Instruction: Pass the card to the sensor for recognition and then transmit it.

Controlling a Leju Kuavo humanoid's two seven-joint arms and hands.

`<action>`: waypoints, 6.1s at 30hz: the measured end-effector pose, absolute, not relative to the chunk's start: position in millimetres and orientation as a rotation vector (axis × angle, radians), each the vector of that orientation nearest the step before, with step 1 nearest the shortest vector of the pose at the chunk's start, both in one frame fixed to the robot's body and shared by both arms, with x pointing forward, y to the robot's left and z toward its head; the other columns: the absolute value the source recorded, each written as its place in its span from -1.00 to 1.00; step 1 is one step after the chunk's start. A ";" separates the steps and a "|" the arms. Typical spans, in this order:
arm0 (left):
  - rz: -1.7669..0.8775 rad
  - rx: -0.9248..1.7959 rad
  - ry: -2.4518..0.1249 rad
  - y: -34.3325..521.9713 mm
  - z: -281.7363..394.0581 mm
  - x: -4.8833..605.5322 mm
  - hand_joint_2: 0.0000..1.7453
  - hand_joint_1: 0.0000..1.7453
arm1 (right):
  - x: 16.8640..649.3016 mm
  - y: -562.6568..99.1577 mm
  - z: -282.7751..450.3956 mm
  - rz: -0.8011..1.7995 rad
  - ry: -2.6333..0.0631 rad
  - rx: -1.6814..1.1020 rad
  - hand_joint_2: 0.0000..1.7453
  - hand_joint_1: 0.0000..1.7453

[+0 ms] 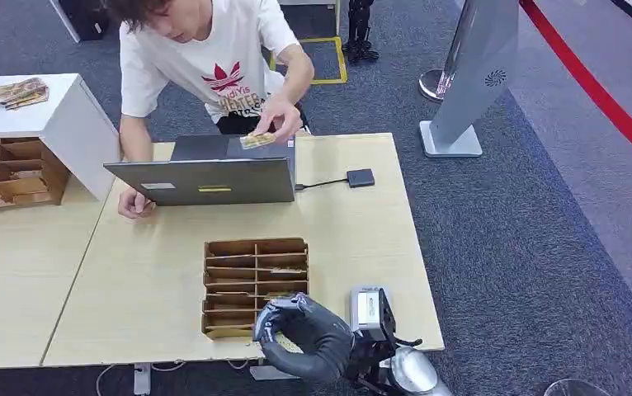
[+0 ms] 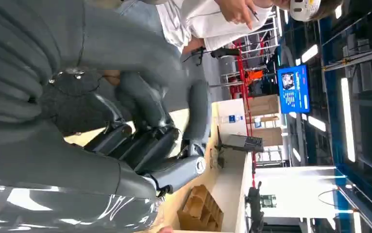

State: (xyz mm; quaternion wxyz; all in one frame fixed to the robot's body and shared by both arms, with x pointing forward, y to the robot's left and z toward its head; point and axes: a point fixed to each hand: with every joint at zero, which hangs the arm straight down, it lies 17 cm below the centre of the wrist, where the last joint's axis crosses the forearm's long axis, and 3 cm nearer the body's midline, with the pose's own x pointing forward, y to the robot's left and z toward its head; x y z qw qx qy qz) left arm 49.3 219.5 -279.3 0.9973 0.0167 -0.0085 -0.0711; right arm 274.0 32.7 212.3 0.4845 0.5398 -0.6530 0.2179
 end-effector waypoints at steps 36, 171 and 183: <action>-0.185 0.029 -0.034 213.8 -278.7 51.5 -1.00 -1.00 | 381.5 36.3 318.9 0.908 -2.338 -0.137 1.00 -1.00; -0.090 0.039 0.004 215.4 -279.4 42.8 -1.00 -1.00 | 394.9 -143.5 20.5 1.300 -1.440 -0.398 1.00 1.00; -0.098 0.040 0.007 215.7 -279.5 42.0 -1.00 -1.00 | 397.5 -145.6 -7.3 1.276 -1.367 -0.391 1.00 1.00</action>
